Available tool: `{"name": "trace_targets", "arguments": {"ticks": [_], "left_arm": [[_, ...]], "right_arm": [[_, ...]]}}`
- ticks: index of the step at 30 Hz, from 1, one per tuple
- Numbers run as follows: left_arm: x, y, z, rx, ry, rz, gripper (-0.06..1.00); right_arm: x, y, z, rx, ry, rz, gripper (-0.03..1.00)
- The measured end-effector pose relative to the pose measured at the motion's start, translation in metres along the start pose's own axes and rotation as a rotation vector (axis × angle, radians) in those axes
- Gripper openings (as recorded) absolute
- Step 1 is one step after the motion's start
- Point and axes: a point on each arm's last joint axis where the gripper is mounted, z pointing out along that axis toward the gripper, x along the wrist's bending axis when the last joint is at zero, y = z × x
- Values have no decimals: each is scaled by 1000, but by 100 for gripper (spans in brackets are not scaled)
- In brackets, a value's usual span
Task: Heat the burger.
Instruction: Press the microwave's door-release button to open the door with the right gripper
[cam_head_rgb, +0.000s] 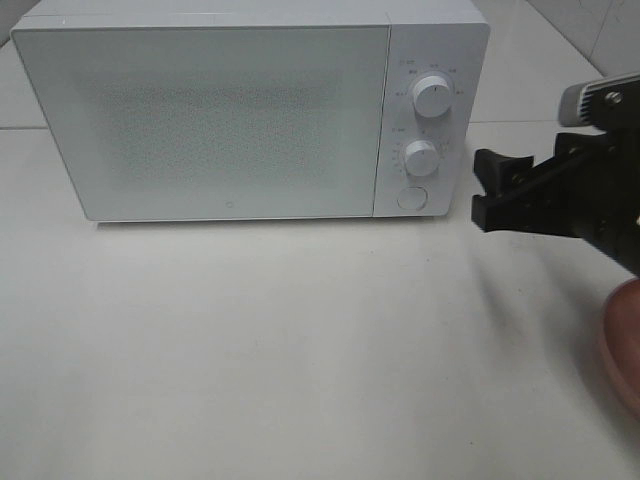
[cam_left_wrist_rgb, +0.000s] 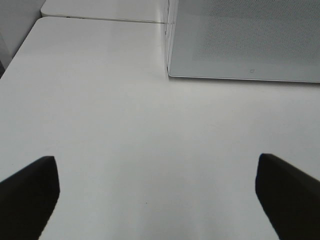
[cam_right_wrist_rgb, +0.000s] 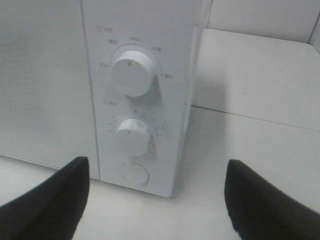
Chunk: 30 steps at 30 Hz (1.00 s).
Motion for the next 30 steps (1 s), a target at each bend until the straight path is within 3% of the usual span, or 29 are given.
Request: {"name": "trace_targets", "arguments": {"ticks": [17, 30], "left_arm": [[0, 0, 0, 0, 0, 0, 99], [0, 0, 0, 0, 0, 0, 99]], "right_arm": [[52, -20, -4, -24, -67, 39, 74], [59, -36, 8, 11, -91, -21, 74]]}}
